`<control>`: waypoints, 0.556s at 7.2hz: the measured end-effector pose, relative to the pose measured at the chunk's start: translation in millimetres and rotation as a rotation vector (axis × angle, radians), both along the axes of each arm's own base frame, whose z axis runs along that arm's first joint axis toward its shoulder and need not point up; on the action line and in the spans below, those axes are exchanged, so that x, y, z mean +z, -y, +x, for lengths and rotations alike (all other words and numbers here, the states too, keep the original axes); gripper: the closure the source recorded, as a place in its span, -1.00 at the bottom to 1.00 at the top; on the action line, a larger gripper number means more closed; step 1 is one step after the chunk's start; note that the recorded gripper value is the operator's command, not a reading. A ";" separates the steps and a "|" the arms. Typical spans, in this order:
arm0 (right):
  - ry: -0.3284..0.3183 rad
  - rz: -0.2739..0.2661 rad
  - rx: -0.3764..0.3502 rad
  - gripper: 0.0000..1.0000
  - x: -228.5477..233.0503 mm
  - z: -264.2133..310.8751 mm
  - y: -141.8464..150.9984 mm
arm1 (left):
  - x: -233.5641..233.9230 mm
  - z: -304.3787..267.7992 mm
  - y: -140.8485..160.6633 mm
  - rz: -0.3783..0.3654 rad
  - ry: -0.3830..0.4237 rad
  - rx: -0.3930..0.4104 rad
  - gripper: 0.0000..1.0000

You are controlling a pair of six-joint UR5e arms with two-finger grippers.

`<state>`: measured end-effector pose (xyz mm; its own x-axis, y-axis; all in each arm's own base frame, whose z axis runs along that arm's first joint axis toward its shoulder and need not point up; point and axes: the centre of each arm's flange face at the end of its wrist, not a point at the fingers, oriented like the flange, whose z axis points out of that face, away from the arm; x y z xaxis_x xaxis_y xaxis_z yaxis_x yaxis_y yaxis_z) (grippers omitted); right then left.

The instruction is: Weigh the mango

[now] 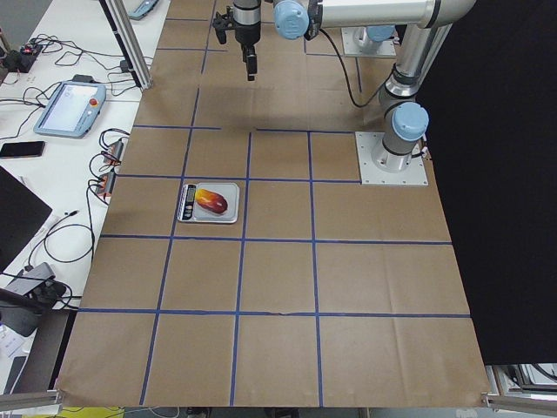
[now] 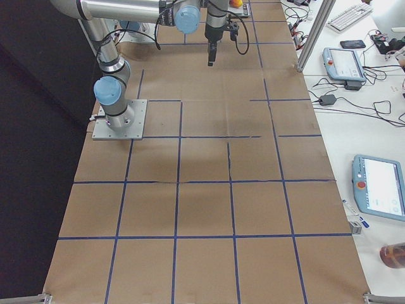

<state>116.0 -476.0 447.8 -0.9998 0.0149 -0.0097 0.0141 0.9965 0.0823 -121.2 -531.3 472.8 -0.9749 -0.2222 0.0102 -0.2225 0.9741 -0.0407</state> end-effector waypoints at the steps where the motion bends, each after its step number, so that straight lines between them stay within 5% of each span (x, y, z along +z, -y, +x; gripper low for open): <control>1: 0.000 0.000 0.000 -1.00 -0.1 0.0 0.0 | -0.6 -9.2 -2.7 0.004 -0.009 -0.013 -0.99; 4: 0.000 0.001 0.000 -1.00 -0.5 0.0 0.3 | -5.2 -16.9 -14.1 0.063 -0.028 -0.137 -0.99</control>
<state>116.0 -476.3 447.2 -0.9998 0.0149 -0.0097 0.0140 0.9964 0.0833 -138.0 -517.2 467.5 -0.9958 -0.0877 0.0278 -0.0870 0.9959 0.0258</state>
